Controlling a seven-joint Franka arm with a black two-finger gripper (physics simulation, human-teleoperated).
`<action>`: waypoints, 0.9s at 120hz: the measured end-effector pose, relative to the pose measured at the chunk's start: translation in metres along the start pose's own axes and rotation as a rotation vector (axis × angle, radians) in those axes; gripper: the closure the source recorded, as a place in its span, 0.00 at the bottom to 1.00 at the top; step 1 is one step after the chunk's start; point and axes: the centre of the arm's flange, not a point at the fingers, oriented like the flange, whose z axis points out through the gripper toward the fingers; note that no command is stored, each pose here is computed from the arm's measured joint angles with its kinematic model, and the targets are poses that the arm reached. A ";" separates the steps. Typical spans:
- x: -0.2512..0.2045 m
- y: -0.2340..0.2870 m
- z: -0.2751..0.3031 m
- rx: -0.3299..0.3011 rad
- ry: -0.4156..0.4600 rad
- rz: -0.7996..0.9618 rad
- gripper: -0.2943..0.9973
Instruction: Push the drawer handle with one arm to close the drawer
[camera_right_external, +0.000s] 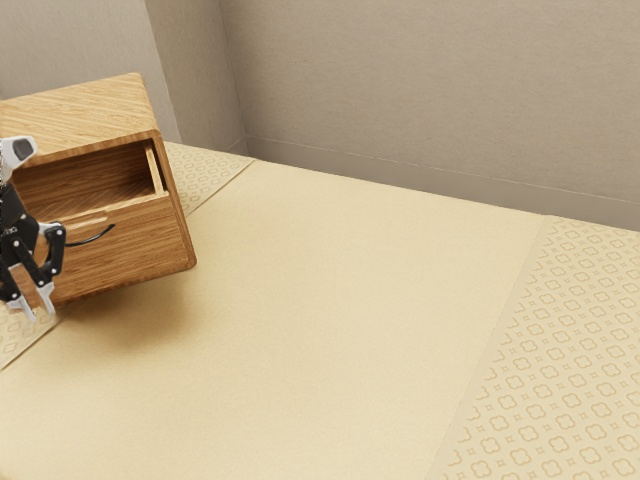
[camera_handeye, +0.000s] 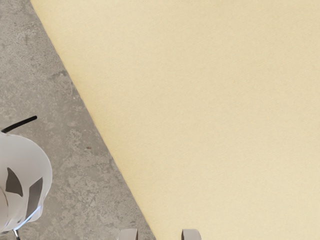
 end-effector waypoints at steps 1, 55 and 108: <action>0.001 0.001 0.001 0.001 -0.001 0.004 0.75; 0.070 0.029 0.009 0.019 0.045 0.084 0.77; 0.130 0.050 0.032 -0.002 0.075 0.102 0.78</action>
